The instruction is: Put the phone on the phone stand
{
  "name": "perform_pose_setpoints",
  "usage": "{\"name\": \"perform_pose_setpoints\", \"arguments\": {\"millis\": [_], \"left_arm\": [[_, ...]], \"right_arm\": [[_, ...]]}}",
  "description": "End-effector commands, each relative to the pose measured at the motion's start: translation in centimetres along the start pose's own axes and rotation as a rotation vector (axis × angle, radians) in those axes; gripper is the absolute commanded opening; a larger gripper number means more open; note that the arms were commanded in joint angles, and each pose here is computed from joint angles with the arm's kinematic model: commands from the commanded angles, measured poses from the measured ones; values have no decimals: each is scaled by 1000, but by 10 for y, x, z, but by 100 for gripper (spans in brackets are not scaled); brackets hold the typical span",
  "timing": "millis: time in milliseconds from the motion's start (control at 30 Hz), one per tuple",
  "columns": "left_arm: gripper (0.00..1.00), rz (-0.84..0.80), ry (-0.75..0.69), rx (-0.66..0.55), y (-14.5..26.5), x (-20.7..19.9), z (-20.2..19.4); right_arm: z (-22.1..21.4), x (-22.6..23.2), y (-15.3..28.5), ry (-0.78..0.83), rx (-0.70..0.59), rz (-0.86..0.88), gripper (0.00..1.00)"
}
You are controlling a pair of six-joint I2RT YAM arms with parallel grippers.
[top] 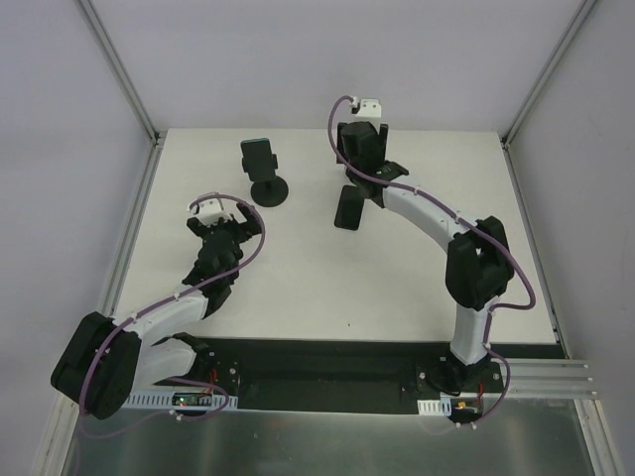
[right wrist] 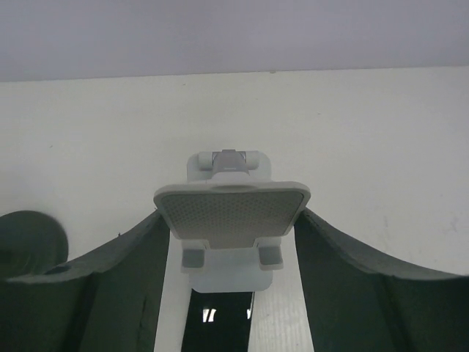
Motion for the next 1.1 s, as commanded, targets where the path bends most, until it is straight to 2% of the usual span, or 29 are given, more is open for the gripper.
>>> {"name": "perform_pose_setpoints", "arguments": {"millis": [0, 267, 467, 600, 800, 1067], "left_arm": [[97, -24, -3, -29, -6, -3, 2], [97, -9, -10, -6, -14, -8, -2], [96, -19, -16, 23, -15, -10, -5], [96, -27, -11, 19, -14, -11, -2], [96, -30, -5, 16, -12, -9, -2], [96, -32, -1, 16, -11, -9, -2]], "right_arm": [[28, 21, 5, -33, -96, 91, 1], [16, 73, -8, -68, -70, 193, 0], [-2, 108, -17, -58, 49, 147, 0], [-6, 113, -14, -45, 133, 113, 1], [-18, 113, -20, -27, 157, 82, 0], [-32, 124, -28, -31, 156, 130, 1]]}}
Point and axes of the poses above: each gripper's point midway between its finger pads, its own y axis back along the fingers, its own x axis along the line the jaws close on, z = x × y, the point moved 10 cm from there along y, back along the fingers, and after that the axes turned 11 degrees about y, right-handed, at the moved point
